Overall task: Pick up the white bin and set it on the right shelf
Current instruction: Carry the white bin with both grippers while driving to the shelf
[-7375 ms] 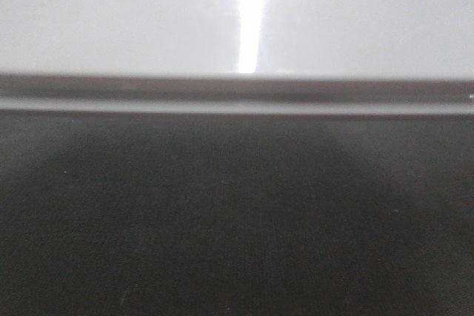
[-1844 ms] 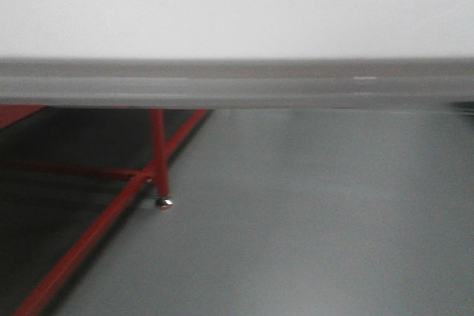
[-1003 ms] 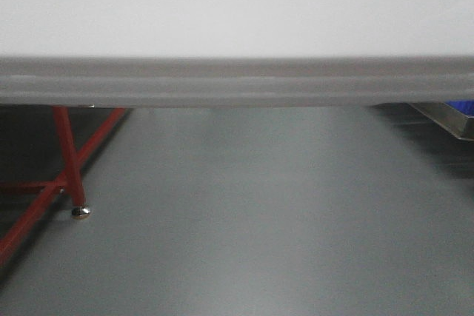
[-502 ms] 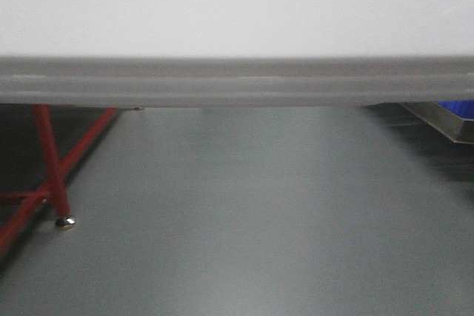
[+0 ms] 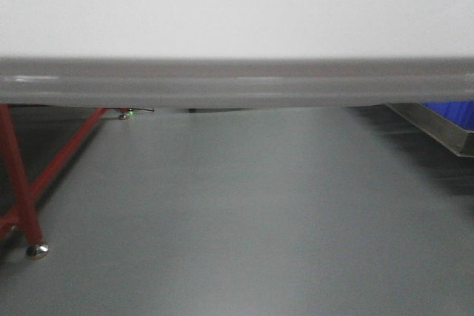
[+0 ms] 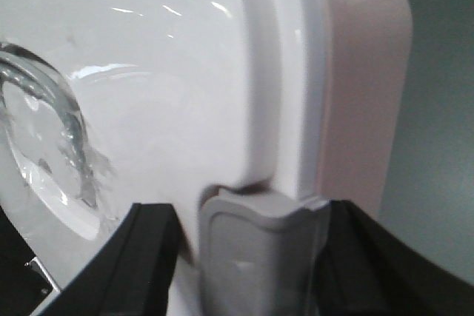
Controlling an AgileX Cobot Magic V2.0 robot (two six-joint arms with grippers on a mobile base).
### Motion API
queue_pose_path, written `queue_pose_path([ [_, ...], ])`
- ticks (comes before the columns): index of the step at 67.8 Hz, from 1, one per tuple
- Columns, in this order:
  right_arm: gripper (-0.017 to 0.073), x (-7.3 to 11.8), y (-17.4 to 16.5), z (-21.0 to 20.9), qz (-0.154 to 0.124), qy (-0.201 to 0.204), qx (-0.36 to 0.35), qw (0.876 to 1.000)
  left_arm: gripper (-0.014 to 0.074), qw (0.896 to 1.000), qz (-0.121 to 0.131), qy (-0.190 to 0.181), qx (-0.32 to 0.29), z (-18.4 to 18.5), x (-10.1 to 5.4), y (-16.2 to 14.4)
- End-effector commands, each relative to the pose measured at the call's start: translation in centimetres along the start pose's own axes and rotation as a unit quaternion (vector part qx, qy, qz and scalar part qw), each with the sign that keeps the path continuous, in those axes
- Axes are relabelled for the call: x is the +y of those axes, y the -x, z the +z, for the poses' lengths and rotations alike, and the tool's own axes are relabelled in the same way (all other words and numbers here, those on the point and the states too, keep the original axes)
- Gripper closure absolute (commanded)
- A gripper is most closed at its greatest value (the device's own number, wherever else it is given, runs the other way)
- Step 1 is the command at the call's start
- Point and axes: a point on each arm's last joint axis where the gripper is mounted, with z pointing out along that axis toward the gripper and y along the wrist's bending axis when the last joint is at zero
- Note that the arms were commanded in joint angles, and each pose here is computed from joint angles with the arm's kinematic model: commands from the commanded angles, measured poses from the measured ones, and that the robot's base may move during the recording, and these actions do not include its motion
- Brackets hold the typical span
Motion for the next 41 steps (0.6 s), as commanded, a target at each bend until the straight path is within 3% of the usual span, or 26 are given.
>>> queue_pose_path([
  [1,0.0255,2.42,1.41,-0.64,0.01,0.1,-0.045,0.994,0.0354,0.995,-0.019,-0.081,-0.049,-0.65,-2.06,1.49],
  [41,0.0255,2.4,1.43,-0.64,0.01,0.098,-0.046,0.994,0.0354,0.995,-0.02,-0.081,-0.049,-0.65,-2.08,1.5],
])
